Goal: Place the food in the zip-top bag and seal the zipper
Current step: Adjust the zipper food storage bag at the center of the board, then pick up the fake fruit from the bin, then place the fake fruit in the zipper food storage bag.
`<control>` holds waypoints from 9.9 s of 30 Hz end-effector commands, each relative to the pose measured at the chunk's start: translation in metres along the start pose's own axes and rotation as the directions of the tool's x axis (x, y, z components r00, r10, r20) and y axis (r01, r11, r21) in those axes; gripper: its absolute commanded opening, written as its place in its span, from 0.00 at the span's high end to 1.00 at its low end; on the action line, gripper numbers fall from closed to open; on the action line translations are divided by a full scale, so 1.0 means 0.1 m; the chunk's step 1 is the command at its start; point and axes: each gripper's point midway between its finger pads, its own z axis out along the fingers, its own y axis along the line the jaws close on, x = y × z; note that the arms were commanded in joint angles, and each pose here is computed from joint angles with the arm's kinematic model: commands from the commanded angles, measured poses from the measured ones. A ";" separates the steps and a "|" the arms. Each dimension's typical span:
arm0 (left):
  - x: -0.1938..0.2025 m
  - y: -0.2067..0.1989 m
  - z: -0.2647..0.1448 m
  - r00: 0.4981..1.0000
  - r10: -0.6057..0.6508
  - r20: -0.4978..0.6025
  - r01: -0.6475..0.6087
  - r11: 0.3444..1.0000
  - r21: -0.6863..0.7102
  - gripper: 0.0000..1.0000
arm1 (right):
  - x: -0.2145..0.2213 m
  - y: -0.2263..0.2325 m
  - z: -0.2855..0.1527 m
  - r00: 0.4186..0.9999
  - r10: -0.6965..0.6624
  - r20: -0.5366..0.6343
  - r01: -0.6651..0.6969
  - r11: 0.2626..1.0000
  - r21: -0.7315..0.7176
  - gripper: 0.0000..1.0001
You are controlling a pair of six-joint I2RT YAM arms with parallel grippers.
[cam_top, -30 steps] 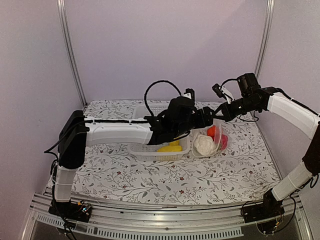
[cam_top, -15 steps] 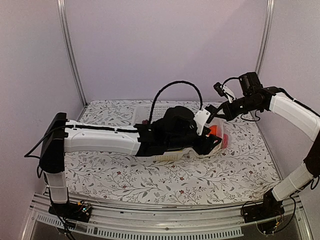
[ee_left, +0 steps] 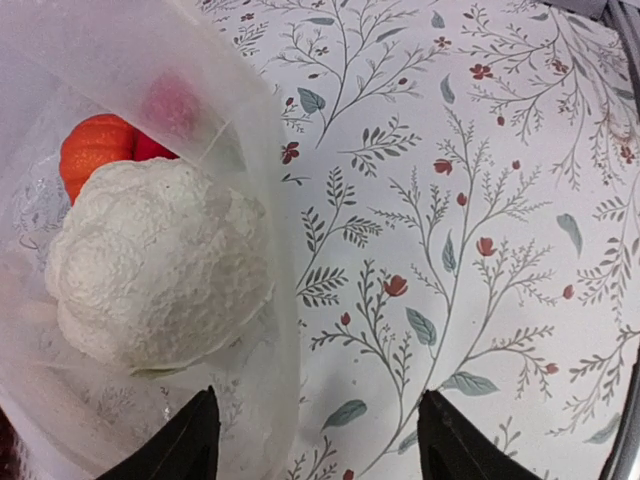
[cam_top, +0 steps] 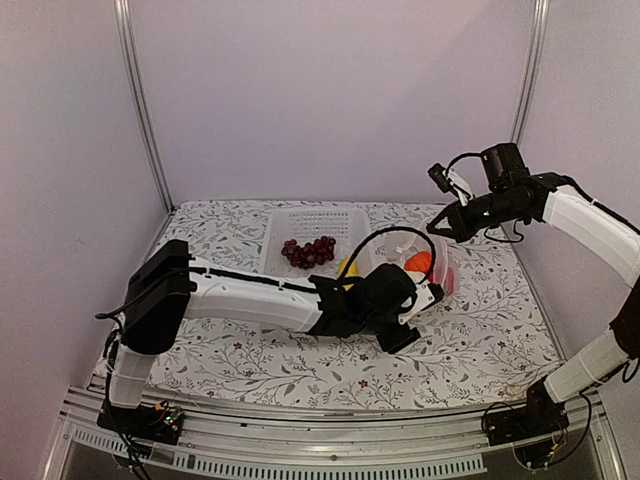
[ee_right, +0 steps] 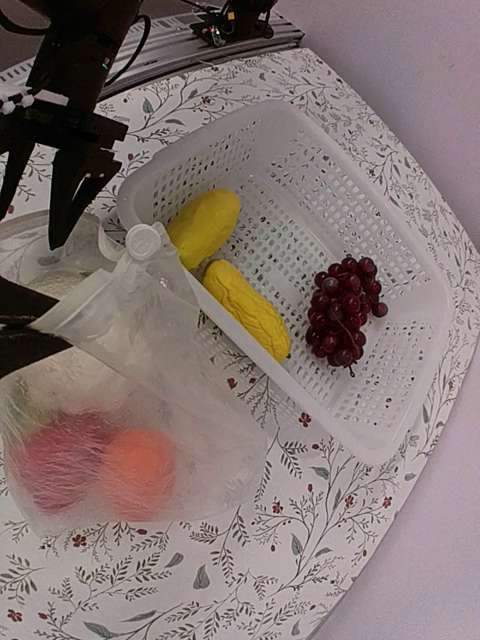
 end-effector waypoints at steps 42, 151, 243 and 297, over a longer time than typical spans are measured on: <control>-1.92 0.23 -0.89 0.863 0.339 0.374 -0.263 0.934 -0.241 1.00 | -0.36 -0.41 -0.49 0.979 -0.130 -0.160 0.170 0.947 0.273 1.00; 0.97 2.32 -0.96 0.800 -0.600 0.021 0.584 0.770 -0.259 0.31 | 0.49 -0.21 -0.16 0.970 -0.228 0.084 0.196 0.938 0.286 1.00; 1.40 1.60 -0.70 0.752 -0.517 -0.409 0.471 0.855 -0.216 0.50 | 0.78 -0.28 -0.05 0.976 -0.213 0.047 0.191 0.940 0.284 1.00; -1.37 0.00 -0.71 0.821 -0.144 0.552 0.133 0.989 0.059 0.71 | 0.10 0.45 -0.69 0.998 -0.036 -0.054 0.034 0.998 -0.048 1.00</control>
